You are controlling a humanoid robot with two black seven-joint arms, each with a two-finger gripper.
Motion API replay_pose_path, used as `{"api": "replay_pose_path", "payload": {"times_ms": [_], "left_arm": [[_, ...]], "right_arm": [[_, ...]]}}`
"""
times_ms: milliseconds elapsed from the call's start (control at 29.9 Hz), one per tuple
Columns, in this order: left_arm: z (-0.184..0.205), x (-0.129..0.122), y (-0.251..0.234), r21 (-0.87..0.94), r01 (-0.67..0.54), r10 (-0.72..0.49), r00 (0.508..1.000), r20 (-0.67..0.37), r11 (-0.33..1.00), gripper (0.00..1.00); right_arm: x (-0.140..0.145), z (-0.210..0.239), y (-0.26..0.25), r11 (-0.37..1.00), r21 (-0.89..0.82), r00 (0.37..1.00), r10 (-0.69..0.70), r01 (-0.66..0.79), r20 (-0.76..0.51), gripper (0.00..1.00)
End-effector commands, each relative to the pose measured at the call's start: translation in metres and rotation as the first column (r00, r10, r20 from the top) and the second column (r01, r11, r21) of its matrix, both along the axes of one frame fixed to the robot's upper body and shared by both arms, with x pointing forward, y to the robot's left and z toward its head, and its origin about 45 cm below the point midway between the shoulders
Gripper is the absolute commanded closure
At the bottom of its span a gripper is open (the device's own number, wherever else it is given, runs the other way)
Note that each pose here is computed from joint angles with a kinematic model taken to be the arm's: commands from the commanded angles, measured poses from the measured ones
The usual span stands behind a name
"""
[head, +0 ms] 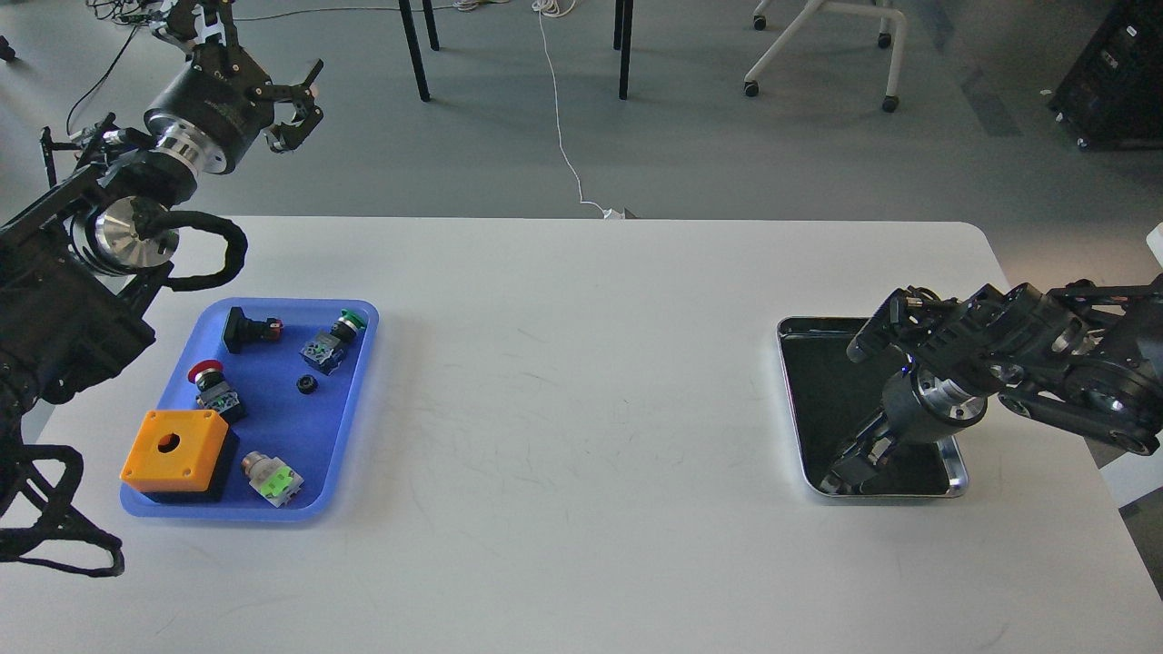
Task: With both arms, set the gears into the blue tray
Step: 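Lower the right gripper into the metal tray and grasp another black gear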
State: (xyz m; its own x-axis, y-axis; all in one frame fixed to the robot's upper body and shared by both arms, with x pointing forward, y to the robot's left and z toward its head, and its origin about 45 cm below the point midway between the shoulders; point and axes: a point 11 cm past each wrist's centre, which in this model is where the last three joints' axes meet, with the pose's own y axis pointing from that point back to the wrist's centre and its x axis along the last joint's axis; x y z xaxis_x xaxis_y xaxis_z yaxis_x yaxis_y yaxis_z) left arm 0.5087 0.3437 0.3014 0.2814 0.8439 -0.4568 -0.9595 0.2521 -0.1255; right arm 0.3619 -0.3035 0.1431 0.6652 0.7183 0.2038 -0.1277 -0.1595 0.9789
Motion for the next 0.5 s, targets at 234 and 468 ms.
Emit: {"api": "replay_pose_path", "payload": {"times_ms": [234,468], "left_arm": [[0.003,-0.001,0.007,0.008,-0.010,0.009,1.000,0.003,1.000,0.02],[0.005,-0.002,0.014,0.016,-0.022,0.022,1.000,0.007,1.000,0.02]], "right_arm": [[0.005,0.008,0.002,1.000,0.000,1.000,0.009,-0.009,0.016,0.49],[-0.001,0.009,-0.001,1.000,0.006,1.000,0.009,-0.009,0.004,0.49]]}}
